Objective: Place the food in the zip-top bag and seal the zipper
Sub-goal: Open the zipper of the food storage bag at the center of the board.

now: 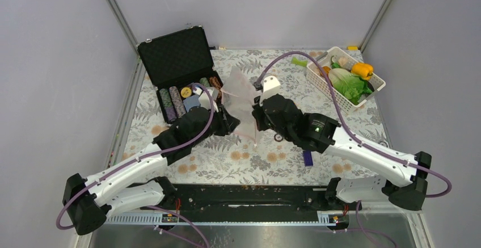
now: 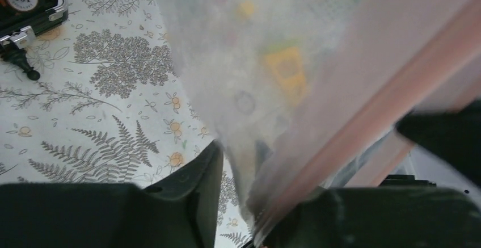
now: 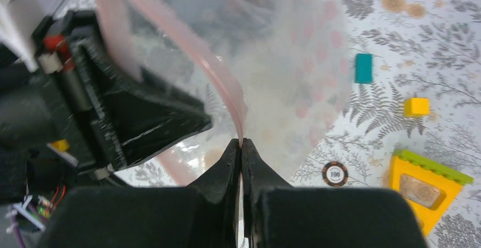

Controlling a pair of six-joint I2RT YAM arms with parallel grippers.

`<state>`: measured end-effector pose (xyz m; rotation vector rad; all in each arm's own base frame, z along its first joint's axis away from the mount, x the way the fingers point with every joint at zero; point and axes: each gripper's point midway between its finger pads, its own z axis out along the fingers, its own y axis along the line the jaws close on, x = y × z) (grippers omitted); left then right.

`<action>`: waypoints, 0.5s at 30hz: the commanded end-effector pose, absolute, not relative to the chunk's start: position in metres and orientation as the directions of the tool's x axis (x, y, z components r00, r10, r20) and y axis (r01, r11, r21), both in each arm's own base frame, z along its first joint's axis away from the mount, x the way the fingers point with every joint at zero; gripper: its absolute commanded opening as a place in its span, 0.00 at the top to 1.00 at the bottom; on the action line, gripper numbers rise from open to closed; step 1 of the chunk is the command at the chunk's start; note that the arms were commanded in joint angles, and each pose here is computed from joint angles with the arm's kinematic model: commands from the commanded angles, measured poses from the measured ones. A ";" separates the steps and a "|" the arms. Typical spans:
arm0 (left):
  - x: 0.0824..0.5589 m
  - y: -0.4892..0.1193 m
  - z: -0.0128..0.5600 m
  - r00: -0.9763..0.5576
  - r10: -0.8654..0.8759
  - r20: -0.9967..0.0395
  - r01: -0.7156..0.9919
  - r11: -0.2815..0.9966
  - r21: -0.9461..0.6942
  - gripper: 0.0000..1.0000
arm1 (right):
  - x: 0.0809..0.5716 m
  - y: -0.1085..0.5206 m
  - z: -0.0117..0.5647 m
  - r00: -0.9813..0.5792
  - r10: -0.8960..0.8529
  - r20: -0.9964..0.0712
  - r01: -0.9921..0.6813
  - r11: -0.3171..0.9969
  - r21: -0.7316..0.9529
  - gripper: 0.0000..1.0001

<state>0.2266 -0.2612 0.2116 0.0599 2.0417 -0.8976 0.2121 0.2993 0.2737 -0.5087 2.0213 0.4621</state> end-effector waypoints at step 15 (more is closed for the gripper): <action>0.192 -0.163 0.267 -0.617 -0.173 -0.768 0.148 0.933 -0.329 0.95 | 0.257 0.218 0.264 -0.501 0.006 -0.866 -0.227 0.964 0.138 1.00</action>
